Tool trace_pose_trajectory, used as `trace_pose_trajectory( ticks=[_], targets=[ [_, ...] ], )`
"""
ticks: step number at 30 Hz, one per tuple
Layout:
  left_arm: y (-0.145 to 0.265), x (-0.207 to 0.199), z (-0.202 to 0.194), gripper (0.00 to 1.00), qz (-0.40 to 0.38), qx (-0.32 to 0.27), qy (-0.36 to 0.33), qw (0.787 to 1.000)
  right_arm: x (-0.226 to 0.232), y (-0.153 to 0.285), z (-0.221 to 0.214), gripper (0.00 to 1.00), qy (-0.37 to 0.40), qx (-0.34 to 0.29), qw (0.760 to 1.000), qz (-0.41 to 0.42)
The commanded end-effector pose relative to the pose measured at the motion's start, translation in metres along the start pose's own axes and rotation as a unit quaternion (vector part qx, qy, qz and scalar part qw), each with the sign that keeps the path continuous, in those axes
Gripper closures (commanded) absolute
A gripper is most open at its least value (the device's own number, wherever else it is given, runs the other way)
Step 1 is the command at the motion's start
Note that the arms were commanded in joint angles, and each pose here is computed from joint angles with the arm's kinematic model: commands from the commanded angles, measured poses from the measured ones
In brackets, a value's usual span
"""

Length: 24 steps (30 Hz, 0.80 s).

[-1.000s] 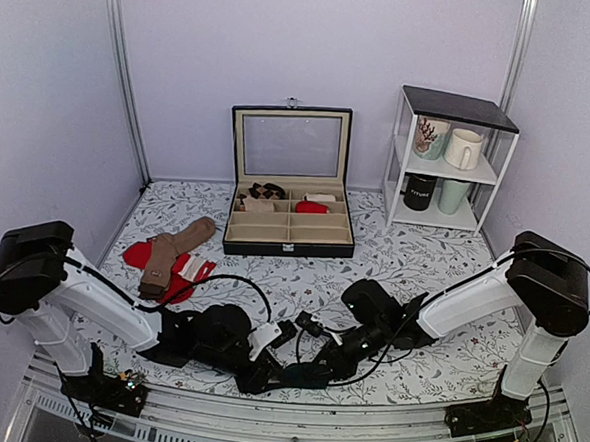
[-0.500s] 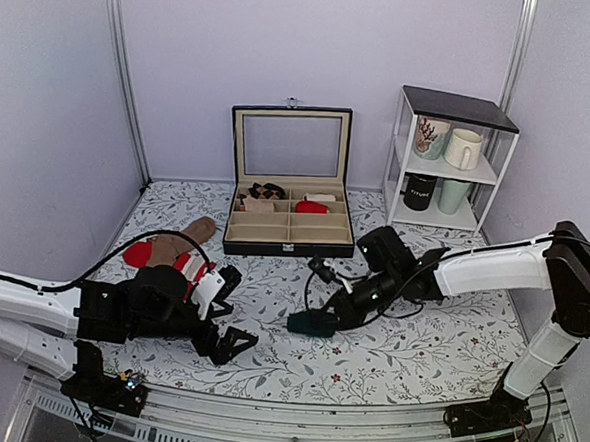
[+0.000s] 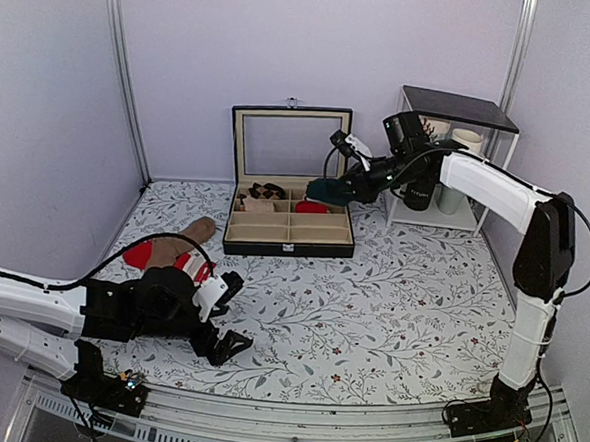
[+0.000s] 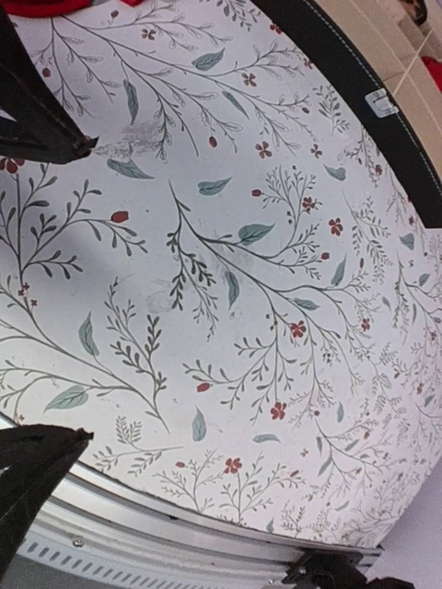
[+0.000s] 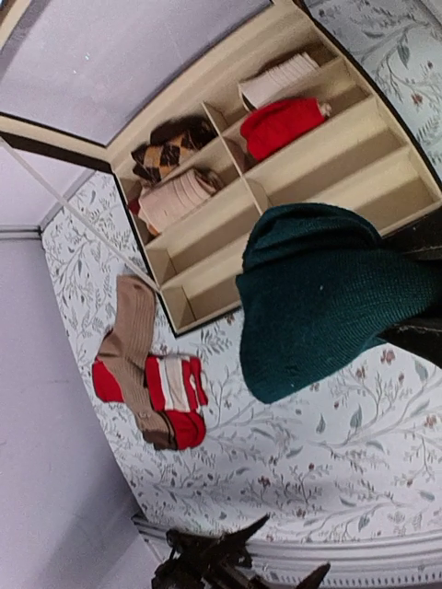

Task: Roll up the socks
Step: Place the sock in the storage box.

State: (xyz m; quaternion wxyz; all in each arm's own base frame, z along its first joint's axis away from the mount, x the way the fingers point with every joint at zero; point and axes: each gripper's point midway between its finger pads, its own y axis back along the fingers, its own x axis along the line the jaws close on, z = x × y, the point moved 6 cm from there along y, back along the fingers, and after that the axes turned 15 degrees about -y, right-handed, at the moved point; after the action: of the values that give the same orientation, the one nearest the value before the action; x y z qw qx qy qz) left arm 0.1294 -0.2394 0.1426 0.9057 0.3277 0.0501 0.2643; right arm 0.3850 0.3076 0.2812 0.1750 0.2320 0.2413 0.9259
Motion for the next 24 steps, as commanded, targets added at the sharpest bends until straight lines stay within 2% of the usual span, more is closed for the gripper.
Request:
trace_pose_trajectory(
  ticks=[1,7,11,19,24],
  targets=[
    [-0.001,0.011,0.011,0.00,0.023,-0.012,-0.002,1.000,-0.032,-0.027,-0.017,1.00,0.089,0.075,0.993,-0.012],
    [-0.003,0.018,0.009,0.01,0.046,-0.038,0.005,0.998,-0.084,-0.058,-0.029,1.00,0.149,0.097,0.983,-0.054],
    [-0.006,0.022,0.009,0.01,0.055,-0.055,-0.007,0.997,-0.102,-0.076,-0.025,1.00,0.174,0.071,0.980,-0.066],
    [-0.019,0.025,0.012,0.01,0.051,-0.054,-0.026,0.997,-0.141,-0.105,-0.028,1.00,0.153,0.016,0.984,-0.087],
    [-0.029,0.024,0.010,0.01,0.040,-0.043,-0.032,0.998,-0.153,-0.117,-0.035,1.00,0.147,0.004,0.986,-0.079]
  ],
)
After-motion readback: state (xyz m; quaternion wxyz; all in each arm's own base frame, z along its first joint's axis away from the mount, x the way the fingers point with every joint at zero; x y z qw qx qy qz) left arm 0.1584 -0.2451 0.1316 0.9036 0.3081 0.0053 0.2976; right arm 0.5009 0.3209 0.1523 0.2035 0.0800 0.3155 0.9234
